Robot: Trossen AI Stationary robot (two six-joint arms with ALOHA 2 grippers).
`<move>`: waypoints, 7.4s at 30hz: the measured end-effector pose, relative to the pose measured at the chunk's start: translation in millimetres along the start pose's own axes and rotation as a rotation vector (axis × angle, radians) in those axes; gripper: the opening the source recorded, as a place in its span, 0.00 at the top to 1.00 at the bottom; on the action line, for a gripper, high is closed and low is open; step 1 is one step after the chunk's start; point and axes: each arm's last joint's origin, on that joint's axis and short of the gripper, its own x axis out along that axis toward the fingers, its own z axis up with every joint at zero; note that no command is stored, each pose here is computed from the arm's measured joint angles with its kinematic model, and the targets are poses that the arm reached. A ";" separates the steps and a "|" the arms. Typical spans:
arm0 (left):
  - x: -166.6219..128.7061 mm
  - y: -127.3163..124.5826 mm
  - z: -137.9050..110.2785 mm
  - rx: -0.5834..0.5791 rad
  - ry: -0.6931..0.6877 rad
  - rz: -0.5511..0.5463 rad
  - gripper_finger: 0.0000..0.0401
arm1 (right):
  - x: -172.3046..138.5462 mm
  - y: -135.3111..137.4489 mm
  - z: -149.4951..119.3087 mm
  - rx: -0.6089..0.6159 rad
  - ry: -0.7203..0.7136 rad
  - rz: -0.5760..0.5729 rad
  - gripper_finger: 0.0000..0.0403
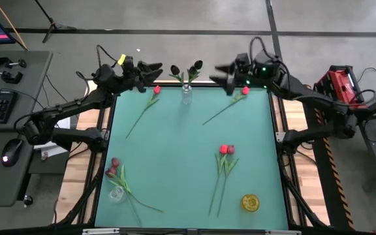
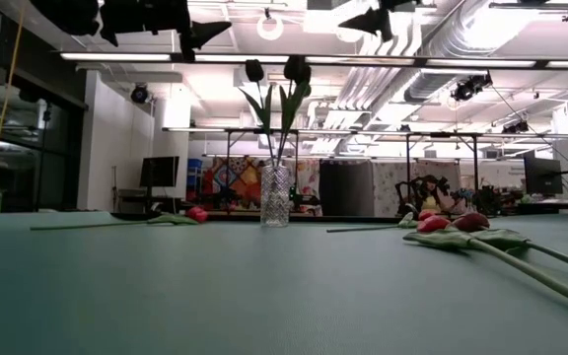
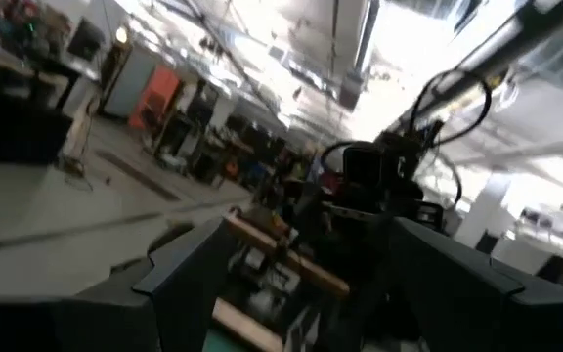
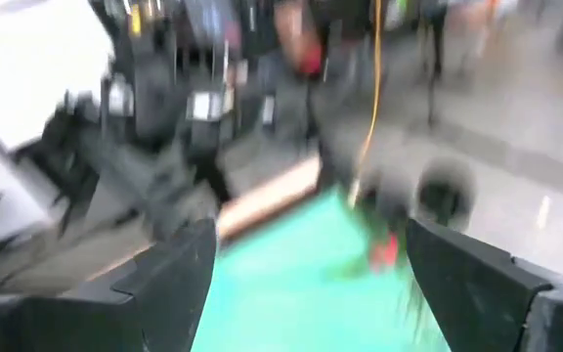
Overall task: Sort flowers into vase by color
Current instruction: Put the right dark red tulip into the yellow vase
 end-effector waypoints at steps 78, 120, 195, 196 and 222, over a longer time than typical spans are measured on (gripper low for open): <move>-8.6 23.4 -18.3 0.077 0.269 0.101 0.31 | -40.4 77.2 -170.6 0.558 0.599 -0.648 0.99; 6.5 -97.1 -79.1 -0.042 0.296 -0.137 0.31 | -129.6 189.9 -156.0 0.093 0.296 0.233 1.00; 89.0 -165.7 -134.2 -0.104 -0.017 -0.130 0.31 | -201.8 208.2 -214.4 0.161 0.915 0.373 0.23; 88.6 -165.1 -130.1 -0.098 -0.025 -0.130 0.31 | -202.6 205.2 -210.4 0.180 0.934 0.378 0.21; -37.0 -112.7 -94.6 -0.139 0.953 0.705 0.31 | -178.4 103.7 -103.4 0.420 0.154 0.071 0.23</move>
